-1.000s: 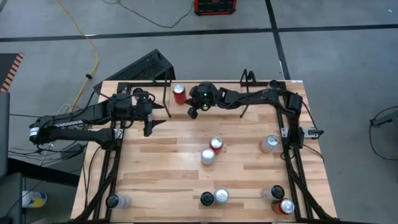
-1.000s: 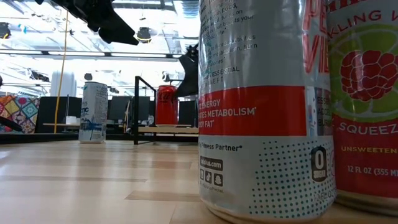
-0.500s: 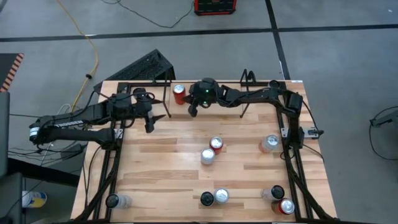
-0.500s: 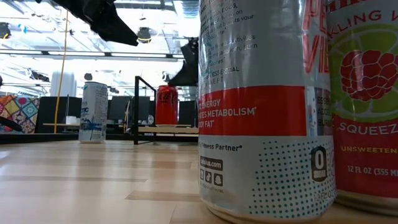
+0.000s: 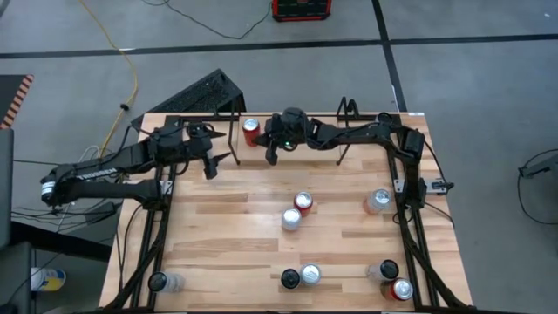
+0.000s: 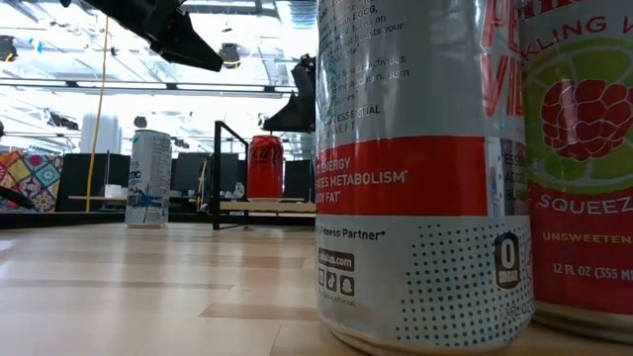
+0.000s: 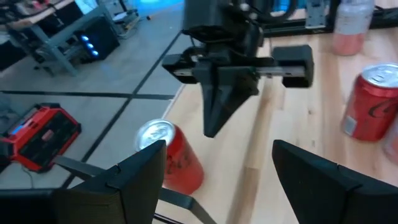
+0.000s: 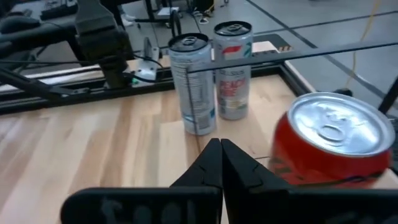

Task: Place canned beverage on shelf
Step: Put the top left red black soda can on the shelf

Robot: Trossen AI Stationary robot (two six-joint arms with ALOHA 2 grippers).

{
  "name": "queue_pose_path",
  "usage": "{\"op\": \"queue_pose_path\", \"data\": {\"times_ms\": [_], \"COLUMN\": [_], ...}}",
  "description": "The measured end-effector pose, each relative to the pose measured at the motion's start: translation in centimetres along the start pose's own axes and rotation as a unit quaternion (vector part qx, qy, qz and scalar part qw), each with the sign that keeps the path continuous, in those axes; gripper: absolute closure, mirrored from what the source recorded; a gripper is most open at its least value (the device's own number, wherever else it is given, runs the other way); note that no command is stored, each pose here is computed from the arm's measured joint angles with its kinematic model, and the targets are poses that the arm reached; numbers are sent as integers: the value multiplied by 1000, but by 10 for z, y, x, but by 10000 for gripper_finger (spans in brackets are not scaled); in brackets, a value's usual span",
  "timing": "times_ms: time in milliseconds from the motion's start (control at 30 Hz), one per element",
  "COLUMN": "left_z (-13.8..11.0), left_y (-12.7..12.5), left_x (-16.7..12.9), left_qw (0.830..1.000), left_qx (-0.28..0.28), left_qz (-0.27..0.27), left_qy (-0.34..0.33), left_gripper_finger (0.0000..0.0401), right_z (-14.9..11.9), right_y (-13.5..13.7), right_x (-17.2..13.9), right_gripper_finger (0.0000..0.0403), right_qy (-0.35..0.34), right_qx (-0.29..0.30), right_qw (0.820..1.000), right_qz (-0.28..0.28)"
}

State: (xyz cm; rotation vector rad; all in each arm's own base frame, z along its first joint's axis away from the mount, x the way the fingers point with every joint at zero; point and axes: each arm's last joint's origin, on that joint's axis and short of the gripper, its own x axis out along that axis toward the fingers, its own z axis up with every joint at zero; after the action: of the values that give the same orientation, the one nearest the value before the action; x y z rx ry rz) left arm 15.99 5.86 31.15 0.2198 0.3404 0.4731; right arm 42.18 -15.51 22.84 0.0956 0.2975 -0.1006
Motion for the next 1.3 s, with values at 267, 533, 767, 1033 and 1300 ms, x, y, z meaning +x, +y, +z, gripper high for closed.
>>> {"op": "queue_pose_path", "data": {"times_ms": [267,533,767,1033,1300], "left_z": [0,-9,-13,-15,-16], "left_y": [8,12,17,26,27], "left_x": [3,25,42,45,46], "left_qw": [1000,999,999,998,998], "left_qx": [-8,-8,0,-5,2], "left_qz": [2,15,33,51,50], "left_qy": [-6,33,43,45,48], "left_gripper_finger": [123,123,123,123,123], "right_z": [4,4,5,-4,0], "right_y": [-8,-7,0,5,1], "right_x": [-2,-2,0,19,17], "right_gripper_finger": [383,383,383,383,382], "right_qy": [-21,-21,-24,-40,-40], "right_qx": [-15,-21,-34,-54,-54], "right_qw": [1000,1000,999,998,997], "right_qz": [-9,2,-1,-22,-26]}}
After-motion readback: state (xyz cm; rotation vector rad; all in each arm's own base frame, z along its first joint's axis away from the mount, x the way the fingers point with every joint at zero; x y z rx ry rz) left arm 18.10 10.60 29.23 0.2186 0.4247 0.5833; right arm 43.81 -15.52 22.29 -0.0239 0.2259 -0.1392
